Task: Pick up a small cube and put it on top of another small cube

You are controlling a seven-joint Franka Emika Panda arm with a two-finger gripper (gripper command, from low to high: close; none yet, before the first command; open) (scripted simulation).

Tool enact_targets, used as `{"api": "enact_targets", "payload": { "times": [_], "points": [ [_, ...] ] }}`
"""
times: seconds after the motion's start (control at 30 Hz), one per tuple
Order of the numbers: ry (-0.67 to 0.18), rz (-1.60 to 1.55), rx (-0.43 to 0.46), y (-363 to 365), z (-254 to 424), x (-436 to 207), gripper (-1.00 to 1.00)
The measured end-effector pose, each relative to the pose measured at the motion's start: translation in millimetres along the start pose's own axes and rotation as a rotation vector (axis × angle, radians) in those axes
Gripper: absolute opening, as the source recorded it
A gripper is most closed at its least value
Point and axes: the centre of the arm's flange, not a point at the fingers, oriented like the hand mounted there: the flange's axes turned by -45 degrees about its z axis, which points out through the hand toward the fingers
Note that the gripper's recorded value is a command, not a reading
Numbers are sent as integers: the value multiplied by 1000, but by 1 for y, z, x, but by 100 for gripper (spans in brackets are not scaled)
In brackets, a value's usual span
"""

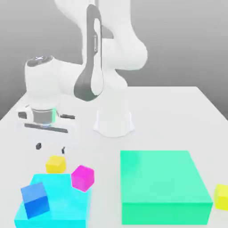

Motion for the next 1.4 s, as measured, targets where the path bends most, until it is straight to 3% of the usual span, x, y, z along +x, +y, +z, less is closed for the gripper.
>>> {"api": "enact_targets", "payload": {
  "times": [0.4,0.43,0.67,1.17,1.4],
  "points": [
    [-5,-1,0,0,57,-3,0],
    [-6,-2,1,-1,60,-4,-100],
    [-7,-2,1,-1,60,-4,-100],
    [-7,15,2,2,-5,-3,-100],
    [-4,203,12,-11,-24,42,-100]
  ]
}}
